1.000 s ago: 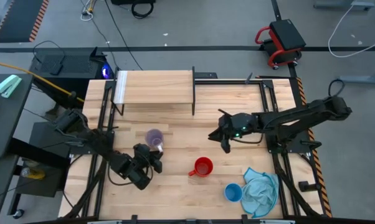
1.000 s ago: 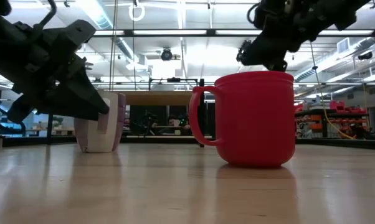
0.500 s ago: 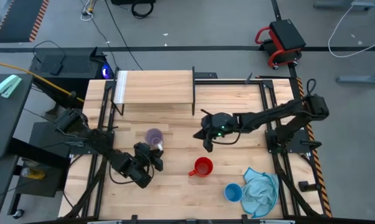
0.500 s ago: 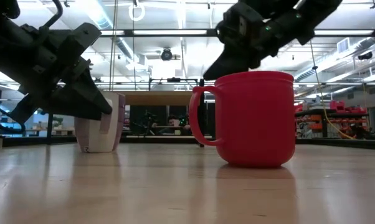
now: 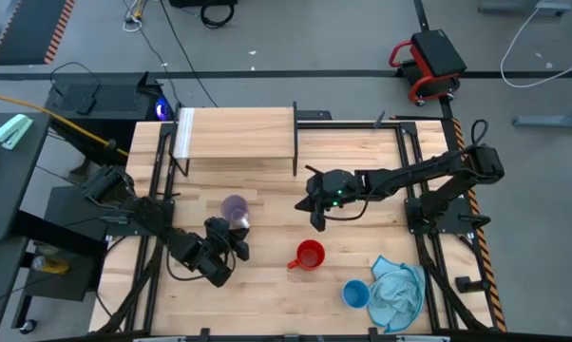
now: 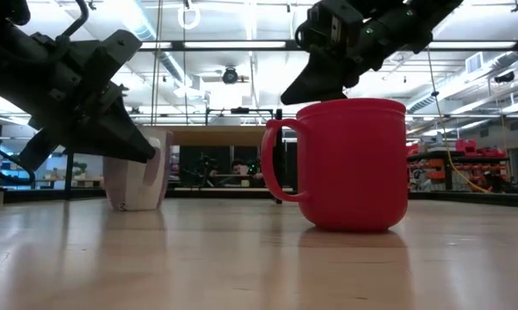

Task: Stack small to large cups/mugs on shelf
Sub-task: Put the purple mug on the shelf

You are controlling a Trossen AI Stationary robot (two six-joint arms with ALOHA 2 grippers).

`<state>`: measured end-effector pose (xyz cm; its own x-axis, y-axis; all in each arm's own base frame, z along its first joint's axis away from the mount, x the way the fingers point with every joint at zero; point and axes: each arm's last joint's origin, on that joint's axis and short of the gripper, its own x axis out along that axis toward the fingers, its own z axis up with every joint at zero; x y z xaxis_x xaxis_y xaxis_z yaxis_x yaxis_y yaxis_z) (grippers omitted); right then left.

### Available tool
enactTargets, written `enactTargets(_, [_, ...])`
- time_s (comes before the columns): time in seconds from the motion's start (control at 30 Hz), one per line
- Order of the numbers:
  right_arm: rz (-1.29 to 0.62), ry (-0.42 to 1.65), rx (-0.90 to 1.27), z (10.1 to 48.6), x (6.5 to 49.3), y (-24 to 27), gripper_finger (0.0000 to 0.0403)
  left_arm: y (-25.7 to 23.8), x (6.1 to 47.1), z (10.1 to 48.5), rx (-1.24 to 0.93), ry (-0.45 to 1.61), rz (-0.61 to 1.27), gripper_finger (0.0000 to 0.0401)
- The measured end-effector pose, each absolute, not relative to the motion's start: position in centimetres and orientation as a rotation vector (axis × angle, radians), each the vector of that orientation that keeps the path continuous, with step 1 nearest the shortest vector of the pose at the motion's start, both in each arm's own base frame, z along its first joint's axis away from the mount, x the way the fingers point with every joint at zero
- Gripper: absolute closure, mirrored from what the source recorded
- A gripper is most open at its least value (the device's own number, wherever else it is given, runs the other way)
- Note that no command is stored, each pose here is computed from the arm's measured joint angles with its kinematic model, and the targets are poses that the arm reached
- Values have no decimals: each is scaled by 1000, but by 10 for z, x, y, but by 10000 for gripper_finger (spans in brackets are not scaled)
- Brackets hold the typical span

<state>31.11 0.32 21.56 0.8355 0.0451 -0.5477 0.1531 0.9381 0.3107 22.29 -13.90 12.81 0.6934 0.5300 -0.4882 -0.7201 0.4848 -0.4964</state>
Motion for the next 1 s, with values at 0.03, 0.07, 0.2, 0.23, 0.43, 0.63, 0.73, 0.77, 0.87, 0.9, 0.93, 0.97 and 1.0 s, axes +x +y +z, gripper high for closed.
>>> enactTargets(0.03, [-59,585,354,215,311,3,398,-139,223,128,-738,286,774,369])
enactTargets(0.07, [-59,587,354,215,311,3,397,-139,223,128,-738,286,773,369])
enactTargets(0.2, [-20,583,344,216,311,4,397,-140,223,128,-743,286,766,369])
enactTargets(0.23, [-3,579,334,215,312,5,397,-142,222,128,-745,287,760,369])
enactTargets(0.43, [99,582,318,198,325,0,397,-146,220,129,-747,292,740,370])
enactTargets(0.63, [140,615,254,185,344,-7,396,-147,220,129,-750,300,730,365])
enactTargets(0.73, [215,627,256,186,361,-2,396,-151,222,129,-757,338,689,372])
enactTargets(0.77, [224,635,252,186,366,-1,396,-152,222,129,-764,348,680,374])
enactTargets(0.87, [215,637,241,191,379,0,396,-154,221,130,-771,349,667,379])
enactTargets(0.9, [199,631,236,193,382,0,396,-155,220,130,-775,347,664,381])
enactTargets(0.93, [183,634,232,193,385,-1,397,-156,220,130,-777,343,660,382])
enactTargets(0.97, [170,627,228,195,390,-2,397,-157,220,130,-779,342,656,384])
enactTargets(1.0, [159,636,227,194,393,-4,398,-158,219,130,-780,342,651,385])
